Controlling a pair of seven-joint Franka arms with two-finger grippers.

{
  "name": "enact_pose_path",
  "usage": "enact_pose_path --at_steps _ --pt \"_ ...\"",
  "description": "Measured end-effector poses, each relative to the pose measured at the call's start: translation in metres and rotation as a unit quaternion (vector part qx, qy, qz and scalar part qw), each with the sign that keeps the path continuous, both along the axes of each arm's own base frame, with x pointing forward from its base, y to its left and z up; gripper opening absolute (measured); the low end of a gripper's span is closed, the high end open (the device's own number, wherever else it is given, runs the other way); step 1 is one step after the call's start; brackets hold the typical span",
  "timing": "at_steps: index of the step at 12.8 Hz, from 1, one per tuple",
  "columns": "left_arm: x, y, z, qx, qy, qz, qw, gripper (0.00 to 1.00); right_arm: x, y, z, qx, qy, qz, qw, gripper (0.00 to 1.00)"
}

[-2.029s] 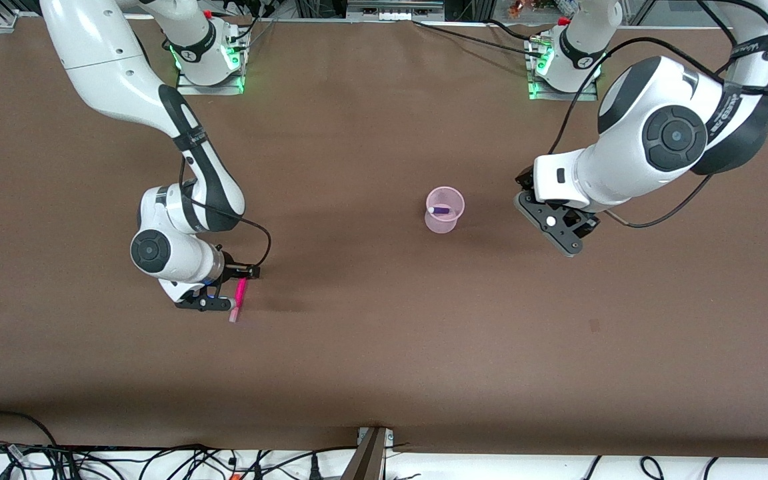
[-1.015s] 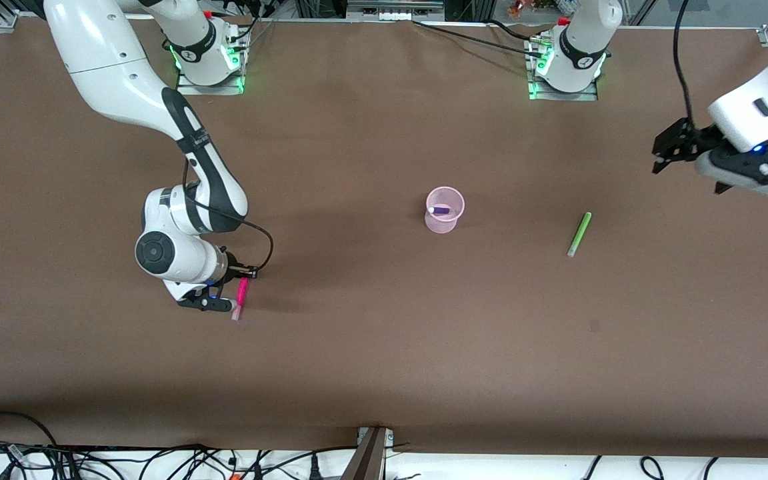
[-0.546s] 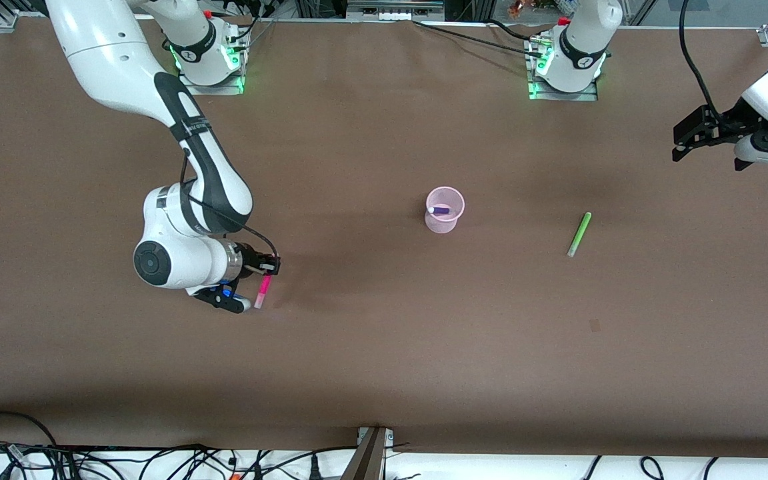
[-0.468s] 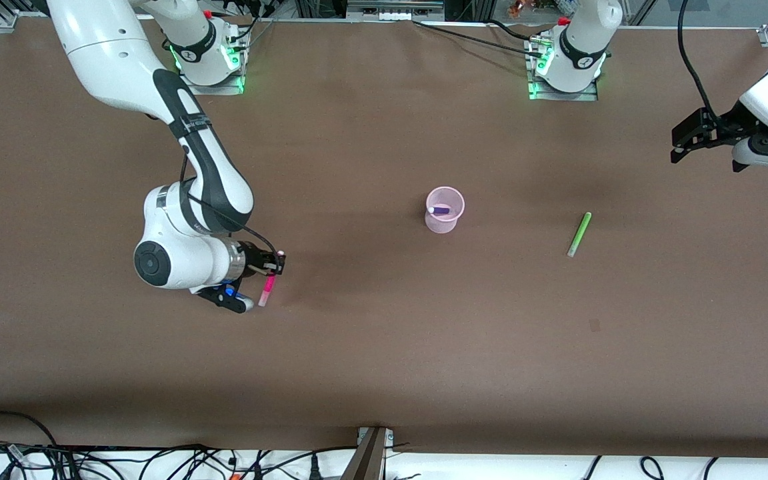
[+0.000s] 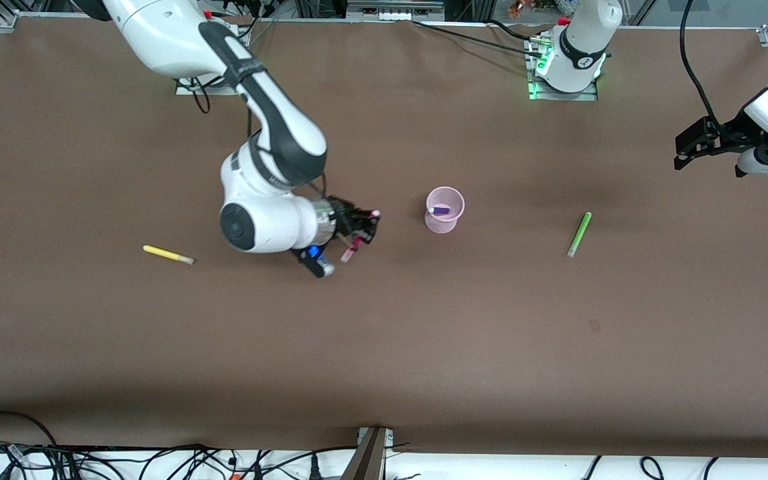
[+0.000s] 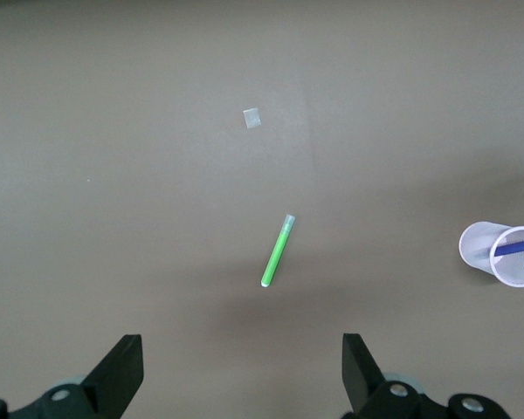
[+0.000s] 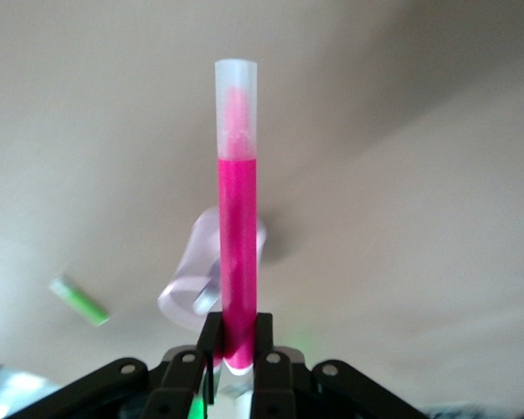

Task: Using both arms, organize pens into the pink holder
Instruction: 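Lift the magenta pen and carry it over the pink cup with the right gripper, then lower the magenta pen into the cup and open the right gripper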

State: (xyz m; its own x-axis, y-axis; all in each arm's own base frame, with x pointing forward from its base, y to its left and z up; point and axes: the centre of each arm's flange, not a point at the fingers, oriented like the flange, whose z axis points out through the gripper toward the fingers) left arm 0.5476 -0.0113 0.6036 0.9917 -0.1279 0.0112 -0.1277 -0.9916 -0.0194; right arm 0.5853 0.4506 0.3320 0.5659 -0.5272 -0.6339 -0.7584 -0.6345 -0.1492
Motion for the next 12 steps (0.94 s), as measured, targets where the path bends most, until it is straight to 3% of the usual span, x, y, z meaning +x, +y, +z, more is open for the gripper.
enact_pose_path --at_steps 2,4,7,12 --pt "0.004 0.001 -0.002 0.000 0.001 0.001 1.000 1.00 -0.020 0.045 0.014 0.021 0.026 -0.081 0.996 0.18" --pt "0.005 0.001 -0.003 0.000 0.001 0.001 1.000 1.00 -0.050 0.092 0.020 0.026 0.035 -0.145 0.989 0.18" --pt "0.007 0.001 0.001 0.000 -0.003 0.002 1.000 1.00 -0.092 0.141 0.014 0.033 0.059 -0.204 0.977 0.18" --pt "0.009 0.002 -0.001 0.000 -0.002 0.003 1.000 1.00 -0.081 0.133 -0.017 0.056 0.145 -0.271 0.950 0.18"
